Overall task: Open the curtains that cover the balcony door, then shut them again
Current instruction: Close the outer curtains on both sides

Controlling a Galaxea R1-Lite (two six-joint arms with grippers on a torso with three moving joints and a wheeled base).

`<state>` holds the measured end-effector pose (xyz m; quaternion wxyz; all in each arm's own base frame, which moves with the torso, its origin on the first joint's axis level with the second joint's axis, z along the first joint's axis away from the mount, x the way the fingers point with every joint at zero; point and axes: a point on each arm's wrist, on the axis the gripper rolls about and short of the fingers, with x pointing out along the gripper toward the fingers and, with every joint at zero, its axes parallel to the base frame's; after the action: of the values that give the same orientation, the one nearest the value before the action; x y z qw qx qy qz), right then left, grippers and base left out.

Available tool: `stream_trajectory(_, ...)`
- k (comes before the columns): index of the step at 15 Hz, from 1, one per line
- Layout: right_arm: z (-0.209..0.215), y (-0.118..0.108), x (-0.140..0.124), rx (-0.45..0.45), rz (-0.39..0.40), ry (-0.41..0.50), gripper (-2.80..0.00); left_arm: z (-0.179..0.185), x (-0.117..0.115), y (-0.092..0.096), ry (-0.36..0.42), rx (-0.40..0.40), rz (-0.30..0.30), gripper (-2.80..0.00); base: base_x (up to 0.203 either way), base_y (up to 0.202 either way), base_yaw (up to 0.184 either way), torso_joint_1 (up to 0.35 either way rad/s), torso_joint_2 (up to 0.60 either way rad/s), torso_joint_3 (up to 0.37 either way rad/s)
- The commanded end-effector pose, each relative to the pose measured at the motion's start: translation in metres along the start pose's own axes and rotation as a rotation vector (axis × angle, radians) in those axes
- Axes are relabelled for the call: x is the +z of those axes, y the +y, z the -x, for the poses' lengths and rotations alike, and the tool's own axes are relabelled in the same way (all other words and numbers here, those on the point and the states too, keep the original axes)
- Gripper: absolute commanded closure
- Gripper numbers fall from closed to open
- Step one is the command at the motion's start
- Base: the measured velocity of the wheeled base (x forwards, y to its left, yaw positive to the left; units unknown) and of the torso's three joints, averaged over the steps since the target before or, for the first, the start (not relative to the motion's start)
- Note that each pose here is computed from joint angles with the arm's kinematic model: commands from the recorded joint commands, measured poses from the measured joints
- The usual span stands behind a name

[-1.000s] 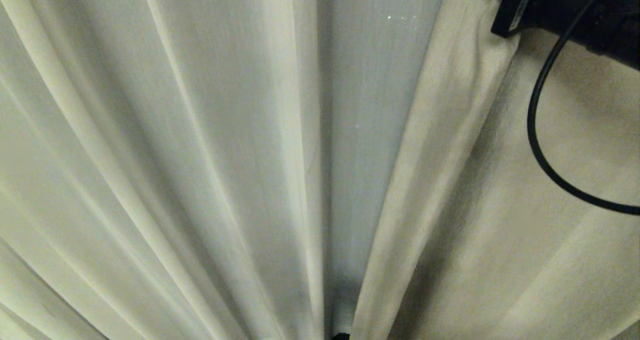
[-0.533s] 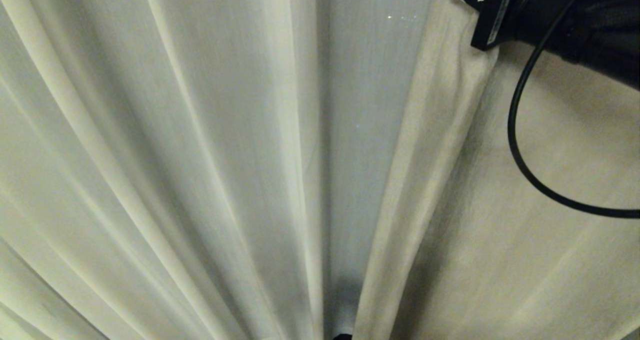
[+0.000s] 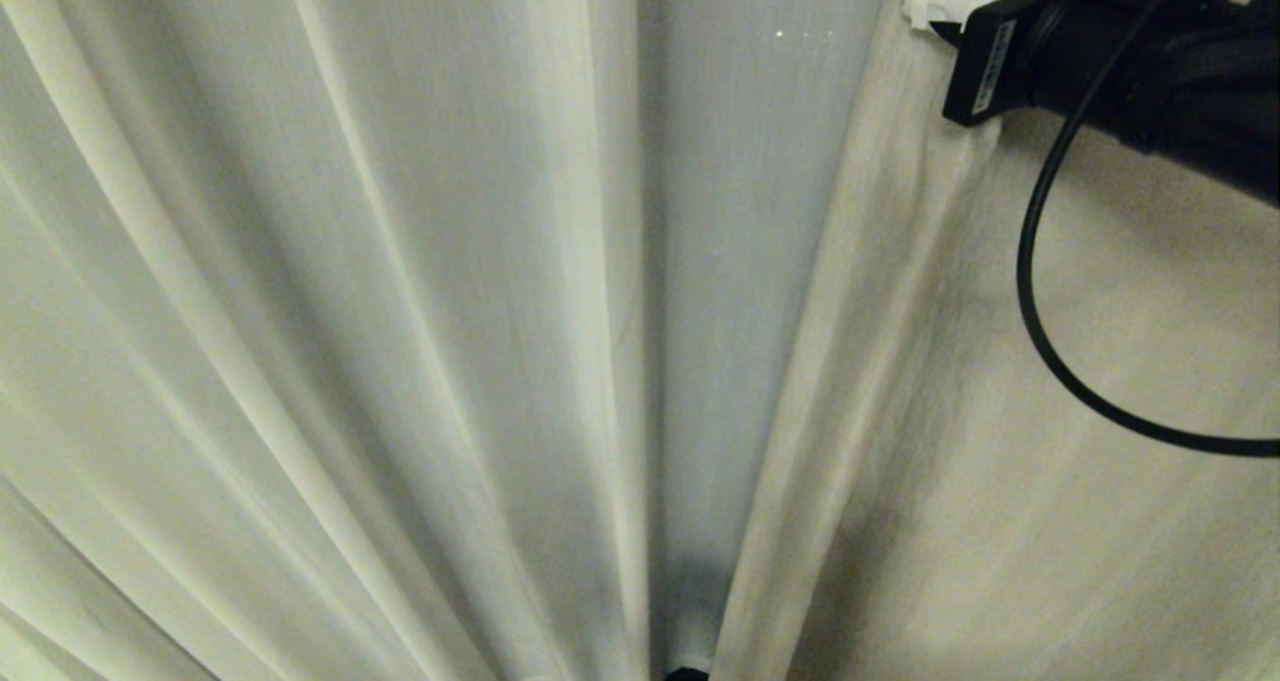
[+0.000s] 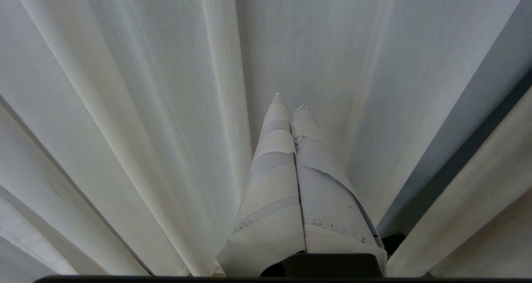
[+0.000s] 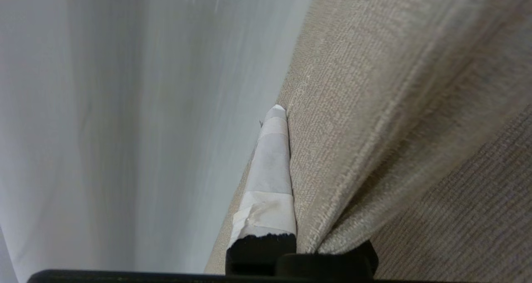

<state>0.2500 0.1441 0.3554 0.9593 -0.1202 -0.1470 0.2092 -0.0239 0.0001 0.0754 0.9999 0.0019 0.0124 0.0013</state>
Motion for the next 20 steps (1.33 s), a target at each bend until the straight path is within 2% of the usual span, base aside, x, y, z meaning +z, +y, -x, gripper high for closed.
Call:
stream_trajectory(1,0.008,-0.007,0.005,-0.024,0.005,-0.019,0.0,0.0,0.0,0.0,0.0,0.001,0.001,0.0,0.0,0.0,0.0,0.0,0.0,0.0)
stream_trajectory(8,0.02,-0.016,0.002,-0.054,0.012,0.0,0.0,0.0,0.0,0.0,0.0,0.001,0.001,0.0,0.0,0.0,0.0,0.0,0.0,0.0)
stream_trajectory(9,0.02,-0.016,0.002,-0.053,0.012,-0.001,-2.8,0.0,0.0,0.0,0.0,0.002,0.0,0.0,0.0,0.0,0.0,0.0,0.0,0.0)
stream_trajectory(15,0.034,-0.016,0.003,-0.053,0.012,0.002,-2.8,0.0,0.0,0.0,0.0,0.002,0.001,0.0,0.0,0.0,0.0,0.0,0.0,0.0)
stream_trajectory(20,0.068,-0.014,-0.007,-0.04,0.017,0.041,-2.8,0.0,0.0,0.0,0.0,0.002,0.001,0.0,0.0,0.0,0.0,0.0,0.0,0.0)
